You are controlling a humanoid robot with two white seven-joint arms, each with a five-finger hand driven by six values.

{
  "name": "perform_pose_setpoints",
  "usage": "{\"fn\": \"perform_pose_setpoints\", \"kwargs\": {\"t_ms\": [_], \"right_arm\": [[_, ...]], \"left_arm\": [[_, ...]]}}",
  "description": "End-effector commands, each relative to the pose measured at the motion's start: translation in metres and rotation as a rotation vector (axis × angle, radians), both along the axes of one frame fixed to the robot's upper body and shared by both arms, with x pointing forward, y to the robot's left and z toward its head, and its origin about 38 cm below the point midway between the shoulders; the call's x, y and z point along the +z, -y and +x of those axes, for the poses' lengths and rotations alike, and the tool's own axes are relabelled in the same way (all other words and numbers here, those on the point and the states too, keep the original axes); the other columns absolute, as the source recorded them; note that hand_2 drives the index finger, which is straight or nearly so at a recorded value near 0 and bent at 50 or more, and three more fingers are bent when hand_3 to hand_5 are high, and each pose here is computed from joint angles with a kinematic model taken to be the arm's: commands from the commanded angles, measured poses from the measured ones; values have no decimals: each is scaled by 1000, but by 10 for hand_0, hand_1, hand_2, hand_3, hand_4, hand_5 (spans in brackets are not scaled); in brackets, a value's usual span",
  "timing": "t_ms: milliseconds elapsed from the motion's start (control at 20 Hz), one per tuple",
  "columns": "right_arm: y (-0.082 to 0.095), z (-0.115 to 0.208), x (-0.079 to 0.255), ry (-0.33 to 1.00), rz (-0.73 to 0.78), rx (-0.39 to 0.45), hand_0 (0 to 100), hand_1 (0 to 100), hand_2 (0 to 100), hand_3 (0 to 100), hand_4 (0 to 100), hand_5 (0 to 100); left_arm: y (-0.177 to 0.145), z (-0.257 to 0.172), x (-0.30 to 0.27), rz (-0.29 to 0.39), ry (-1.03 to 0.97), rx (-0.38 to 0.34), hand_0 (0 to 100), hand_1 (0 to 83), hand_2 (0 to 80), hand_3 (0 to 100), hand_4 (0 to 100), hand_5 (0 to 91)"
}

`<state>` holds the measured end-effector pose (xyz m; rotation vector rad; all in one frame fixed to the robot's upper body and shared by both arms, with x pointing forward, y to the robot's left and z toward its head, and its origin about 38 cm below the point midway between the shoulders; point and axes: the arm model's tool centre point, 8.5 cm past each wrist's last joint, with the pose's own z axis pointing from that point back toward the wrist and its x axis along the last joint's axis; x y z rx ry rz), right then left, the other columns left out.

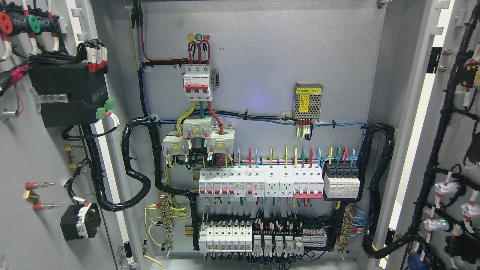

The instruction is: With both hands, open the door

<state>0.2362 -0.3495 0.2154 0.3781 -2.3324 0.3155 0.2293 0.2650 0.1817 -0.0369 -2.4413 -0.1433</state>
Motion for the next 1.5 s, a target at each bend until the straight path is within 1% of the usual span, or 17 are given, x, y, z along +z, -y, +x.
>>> {"fn": "perform_pose_setpoints", "kwargs": {"t_ms": [0,351,501,601,801,902,1102,1452], "right_arm": [[18,-3,1,-2,1,-55,383,0,0,0,0,0],[33,-5,-3,-18,1,-100,383,0,0,0,0,0],[43,-7,-4,-28,24,-123,383,0,0,0,0,0],[47,-7,-4,-29,24,-134,383,0,0,0,0,0],[47,-9,-6,-34,22,-136,383,0,0,0,0,0],[47,-9,-6,-36,23,-136,383,0,0,0,0,0],[51,-14,-7,-43,19,-150,383,0,0,0,0,0],[57,-18,-7,-48,28,-166,383,0,0,0,0,0]], "left_arm": [[-47,-45,26,73,425,96,0,0,0,0,0,0],[-95,-36,20,100,360,149,0,0,0,0,0,0],[-113,-31,22,91,343,174,0,0,0,0,0,0],[-122,-26,23,93,325,194,0,0,0,0,0,0],[-141,-16,21,87,285,230,0,0,0,0,0,0],[-150,-12,21,87,281,260,0,0,0,0,0,0],[-165,1,23,94,244,282,0,0,0,0,0,0],[-187,30,19,43,126,332,0,0,0,0,0,0]]}}
